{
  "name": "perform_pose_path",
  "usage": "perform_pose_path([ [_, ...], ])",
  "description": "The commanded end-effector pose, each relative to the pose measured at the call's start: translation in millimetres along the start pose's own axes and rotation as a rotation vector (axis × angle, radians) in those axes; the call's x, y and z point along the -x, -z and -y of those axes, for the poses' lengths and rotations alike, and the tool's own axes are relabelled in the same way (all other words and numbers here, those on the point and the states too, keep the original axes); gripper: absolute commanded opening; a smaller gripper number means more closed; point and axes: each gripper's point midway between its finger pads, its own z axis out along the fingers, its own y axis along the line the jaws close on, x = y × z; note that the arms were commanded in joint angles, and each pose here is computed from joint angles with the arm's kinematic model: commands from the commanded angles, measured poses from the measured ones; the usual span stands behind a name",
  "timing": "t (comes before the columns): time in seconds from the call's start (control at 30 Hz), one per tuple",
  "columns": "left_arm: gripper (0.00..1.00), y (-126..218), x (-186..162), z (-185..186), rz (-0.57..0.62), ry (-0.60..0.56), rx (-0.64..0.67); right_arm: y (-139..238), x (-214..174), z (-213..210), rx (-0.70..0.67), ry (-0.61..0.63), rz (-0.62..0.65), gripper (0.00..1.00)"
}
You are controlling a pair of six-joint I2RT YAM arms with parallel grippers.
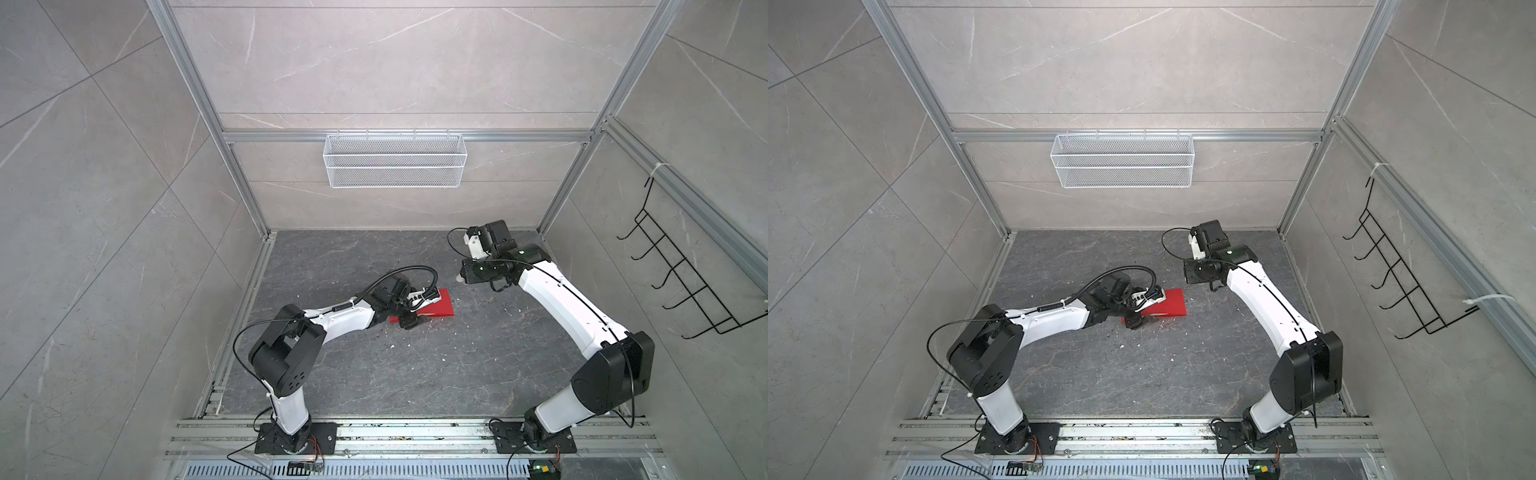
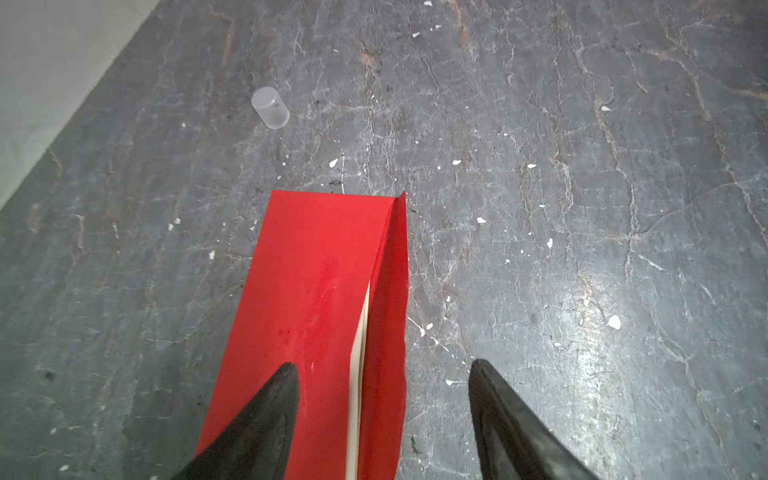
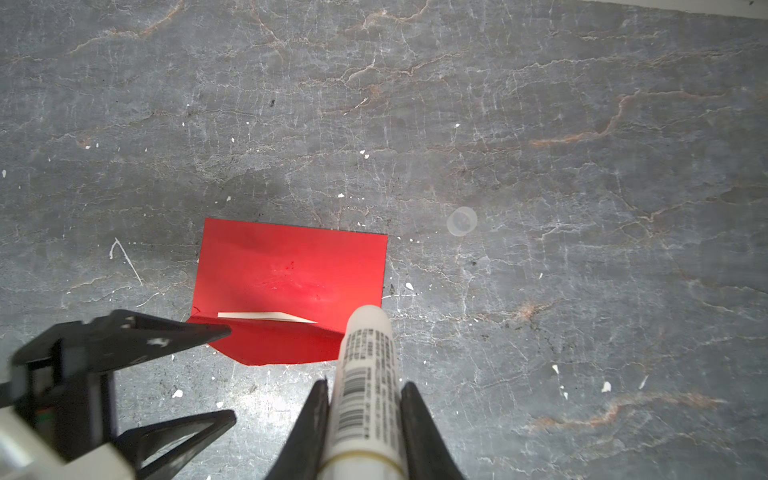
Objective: Place the letter into the envelope and seal it
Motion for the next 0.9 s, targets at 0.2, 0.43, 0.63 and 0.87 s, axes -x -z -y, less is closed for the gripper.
perform_pose_path([
  [0.2, 0.5, -21, 1, -2, 0.0, -0.021, -0.001, -1, -3, -3, 0.028, -0.02, -0.013, 0.0],
  [0.43, 0.17, -32, -3, -1, -0.007, -0.007, -0.008, -2, -6, -3, 0.029, -0.017, -0.019, 0.0],
  [0.63, 0.0, -29, 4, 3, -0.003, -0.008, 0.001, 3, -8, -3, 0.031, -0.019, -0.017, 0.0],
  [0.87, 0.0, -10, 21, 26, -0.035, -0.008, 0.085, 14, -17, -3, 0.037, -0.015, -0.037, 0.0],
])
